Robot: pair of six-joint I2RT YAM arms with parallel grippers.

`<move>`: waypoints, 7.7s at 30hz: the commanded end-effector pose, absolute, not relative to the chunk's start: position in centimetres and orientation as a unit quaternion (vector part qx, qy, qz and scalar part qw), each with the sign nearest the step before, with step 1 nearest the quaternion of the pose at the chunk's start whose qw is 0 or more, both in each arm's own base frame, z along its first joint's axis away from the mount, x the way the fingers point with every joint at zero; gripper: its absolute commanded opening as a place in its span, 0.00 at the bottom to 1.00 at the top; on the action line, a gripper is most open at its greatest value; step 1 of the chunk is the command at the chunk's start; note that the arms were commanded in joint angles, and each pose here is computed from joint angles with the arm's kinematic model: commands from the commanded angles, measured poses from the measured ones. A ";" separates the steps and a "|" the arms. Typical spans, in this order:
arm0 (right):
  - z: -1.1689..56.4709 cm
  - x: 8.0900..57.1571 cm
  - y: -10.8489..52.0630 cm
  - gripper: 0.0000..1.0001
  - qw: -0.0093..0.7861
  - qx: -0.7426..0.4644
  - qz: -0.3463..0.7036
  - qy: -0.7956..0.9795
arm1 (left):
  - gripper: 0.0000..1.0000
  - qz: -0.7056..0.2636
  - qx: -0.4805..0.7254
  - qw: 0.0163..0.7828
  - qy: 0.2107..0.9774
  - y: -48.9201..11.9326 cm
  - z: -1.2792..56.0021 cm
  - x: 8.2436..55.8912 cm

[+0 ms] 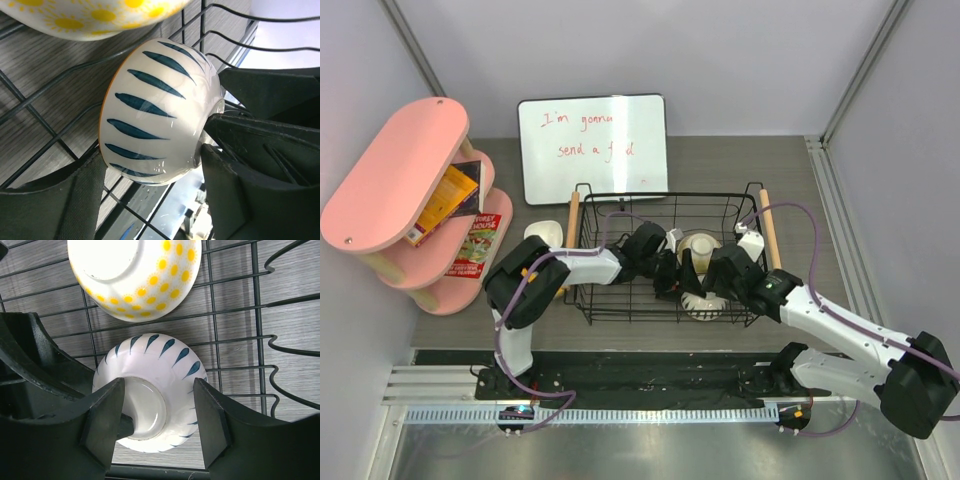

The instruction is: Unload the bowls from the dish rack

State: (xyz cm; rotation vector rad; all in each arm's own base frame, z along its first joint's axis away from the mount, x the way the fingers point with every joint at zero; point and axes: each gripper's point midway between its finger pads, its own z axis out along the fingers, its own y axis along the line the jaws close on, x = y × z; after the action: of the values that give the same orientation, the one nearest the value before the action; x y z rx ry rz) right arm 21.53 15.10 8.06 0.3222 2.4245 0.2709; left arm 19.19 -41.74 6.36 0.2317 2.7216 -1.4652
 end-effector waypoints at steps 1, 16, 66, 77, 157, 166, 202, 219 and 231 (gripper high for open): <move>5.8 19.0 18.1 0.62 0.257 0.105 0.158 0.948 | 0.47 -0.497 0.090 0.032 0.862 -43.3 6.1 18.8; 18.0 21.6 17.7 0.72 0.377 0.098 0.205 0.898 | 0.00 -0.495 0.076 0.062 0.863 -42.4 7.8 19.8; 17.4 21.2 16.4 0.72 0.383 0.106 0.185 0.899 | 0.00 -0.159 0.066 0.309 0.935 -23.1 19.6 25.4; 17.4 21.4 16.5 0.72 0.382 0.097 0.177 0.902 | 0.00 -0.164 0.025 0.446 0.879 -17.9 32.4 25.0; 14.7 21.3 17.5 0.72 0.367 0.075 0.187 0.908 | 0.83 -0.022 -0.344 0.219 0.913 3.6 13.2 23.6; 14.7 21.6 17.9 0.72 0.363 0.067 0.189 0.910 | 0.82 0.010 -0.420 0.231 0.878 4.5 11.6 21.5; 16.6 22.5 19.7 0.72 0.350 0.046 0.200 0.914 | 0.84 0.103 -0.509 0.177 0.836 8.8 5.2 20.6; 16.8 22.6 20.2 0.72 0.353 0.054 0.219 0.908 | 0.79 0.080 -0.490 0.179 0.849 7.0 6.3 20.8; 18.2 22.4 20.7 0.72 0.361 0.049 0.244 0.899 | 0.79 0.100 -0.550 0.239 0.793 6.4 8.2 18.0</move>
State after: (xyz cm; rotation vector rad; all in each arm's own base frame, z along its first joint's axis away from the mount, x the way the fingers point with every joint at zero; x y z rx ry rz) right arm 21.81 19.95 15.47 0.1165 2.3996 0.5423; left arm 19.76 6.17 8.69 -1.4209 2.2075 0.2003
